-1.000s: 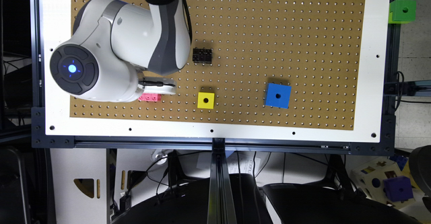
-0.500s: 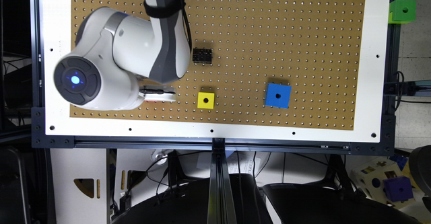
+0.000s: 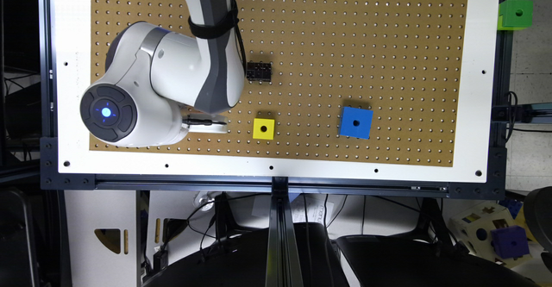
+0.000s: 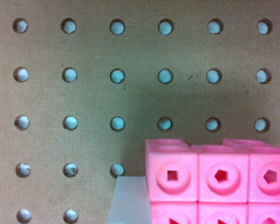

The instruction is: Pick up pink block.

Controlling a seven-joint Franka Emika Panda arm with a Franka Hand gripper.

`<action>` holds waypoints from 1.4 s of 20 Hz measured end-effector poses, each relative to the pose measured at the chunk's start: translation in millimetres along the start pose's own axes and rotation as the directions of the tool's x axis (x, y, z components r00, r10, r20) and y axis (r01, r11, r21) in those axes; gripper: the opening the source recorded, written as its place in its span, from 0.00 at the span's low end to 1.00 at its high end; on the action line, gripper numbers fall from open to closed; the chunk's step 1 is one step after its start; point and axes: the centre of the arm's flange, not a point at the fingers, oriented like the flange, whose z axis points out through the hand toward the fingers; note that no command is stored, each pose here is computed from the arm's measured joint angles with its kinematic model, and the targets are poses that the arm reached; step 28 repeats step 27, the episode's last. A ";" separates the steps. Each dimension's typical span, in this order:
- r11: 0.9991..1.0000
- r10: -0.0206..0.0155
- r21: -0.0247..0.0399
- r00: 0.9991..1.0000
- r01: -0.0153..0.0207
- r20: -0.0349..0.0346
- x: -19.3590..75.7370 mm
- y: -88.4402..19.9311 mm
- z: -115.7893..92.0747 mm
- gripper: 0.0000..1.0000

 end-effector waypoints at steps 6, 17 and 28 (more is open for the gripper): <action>1.000 0.000 -0.001 1.000 0.000 0.001 0.0 -0.2 -1.7 0.00; 1.000 -0.001 -0.007 1.000 0.001 0.011 3.7 -2.5 -67.7 0.00; 1.000 -0.001 -0.008 1.000 0.001 0.011 3.4 -2.5 -100.7 0.00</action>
